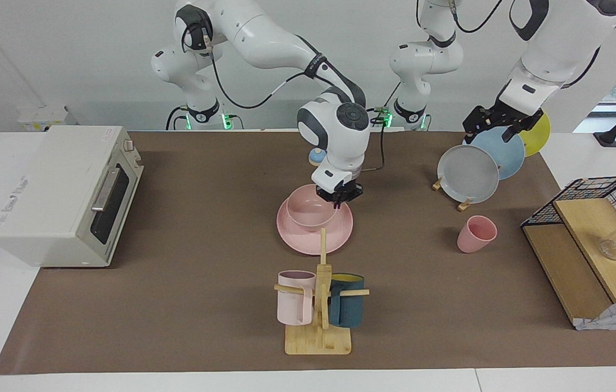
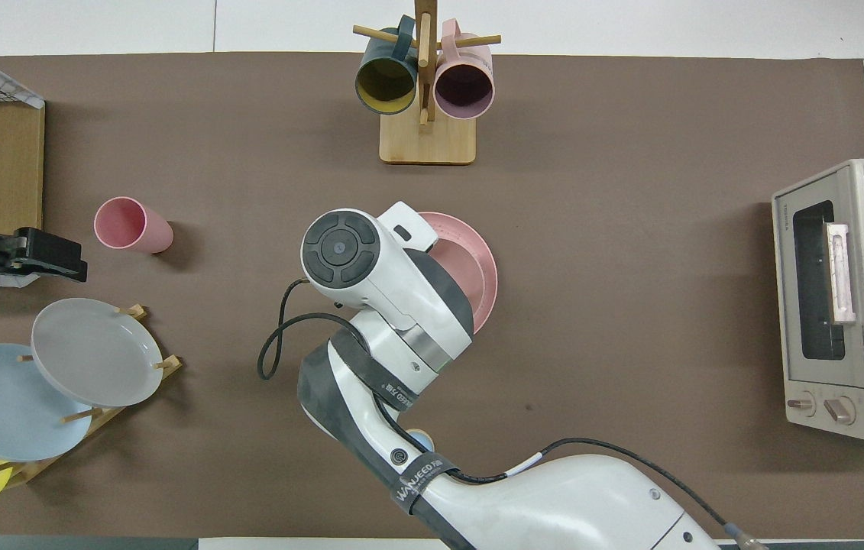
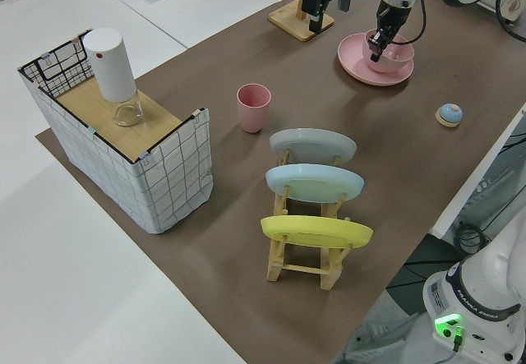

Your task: Organize tableware

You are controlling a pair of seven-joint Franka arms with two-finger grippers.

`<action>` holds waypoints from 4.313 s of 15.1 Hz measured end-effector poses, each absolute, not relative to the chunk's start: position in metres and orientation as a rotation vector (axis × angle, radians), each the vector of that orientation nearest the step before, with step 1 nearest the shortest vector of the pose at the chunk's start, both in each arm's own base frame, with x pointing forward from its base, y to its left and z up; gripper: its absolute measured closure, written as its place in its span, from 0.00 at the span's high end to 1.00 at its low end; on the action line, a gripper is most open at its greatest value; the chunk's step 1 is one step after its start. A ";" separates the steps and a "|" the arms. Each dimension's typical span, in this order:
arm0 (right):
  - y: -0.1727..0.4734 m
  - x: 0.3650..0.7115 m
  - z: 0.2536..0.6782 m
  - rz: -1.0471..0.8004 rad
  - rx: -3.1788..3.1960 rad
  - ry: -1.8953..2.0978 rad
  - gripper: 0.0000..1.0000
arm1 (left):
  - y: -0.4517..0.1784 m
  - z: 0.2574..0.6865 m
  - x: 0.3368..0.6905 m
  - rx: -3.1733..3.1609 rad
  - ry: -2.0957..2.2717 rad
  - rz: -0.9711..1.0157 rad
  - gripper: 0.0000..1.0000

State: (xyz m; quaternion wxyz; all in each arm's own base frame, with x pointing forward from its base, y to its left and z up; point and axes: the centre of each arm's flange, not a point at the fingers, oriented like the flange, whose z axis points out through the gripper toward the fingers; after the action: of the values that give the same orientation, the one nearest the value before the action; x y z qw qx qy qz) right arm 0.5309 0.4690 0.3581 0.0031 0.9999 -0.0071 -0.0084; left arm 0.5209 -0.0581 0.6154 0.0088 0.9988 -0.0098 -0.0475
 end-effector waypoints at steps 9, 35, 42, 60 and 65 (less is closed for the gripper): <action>0.443 0.558 0.405 0.030 3.145 -0.093 0.71 | -0.058 0.615 0.521 3.120 -0.031 -0.149 1.00; -0.011 0.538 0.596 -0.265 3.139 -0.111 1.00 | -0.058 0.615 0.521 3.120 -0.030 -0.150 1.00; -0.032 0.538 0.603 -0.215 3.150 -0.100 1.00 | -0.034 0.608 0.532 3.116 0.062 -0.007 1.00; -0.031 0.538 0.613 -0.148 3.156 -0.093 1.00 | -0.043 0.393 0.615 3.085 0.058 -0.035 0.96; -0.026 0.538 0.613 -0.148 3.156 -0.080 1.00 | -0.042 0.373 0.610 3.086 0.060 -0.051 0.54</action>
State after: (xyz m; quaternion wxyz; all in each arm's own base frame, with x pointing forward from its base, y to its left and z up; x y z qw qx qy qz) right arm 0.5384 -0.0264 0.6130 -0.0094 0.9985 -0.0253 -0.0469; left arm 0.6099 -0.0425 0.3733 0.0274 0.9993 0.0193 -0.0167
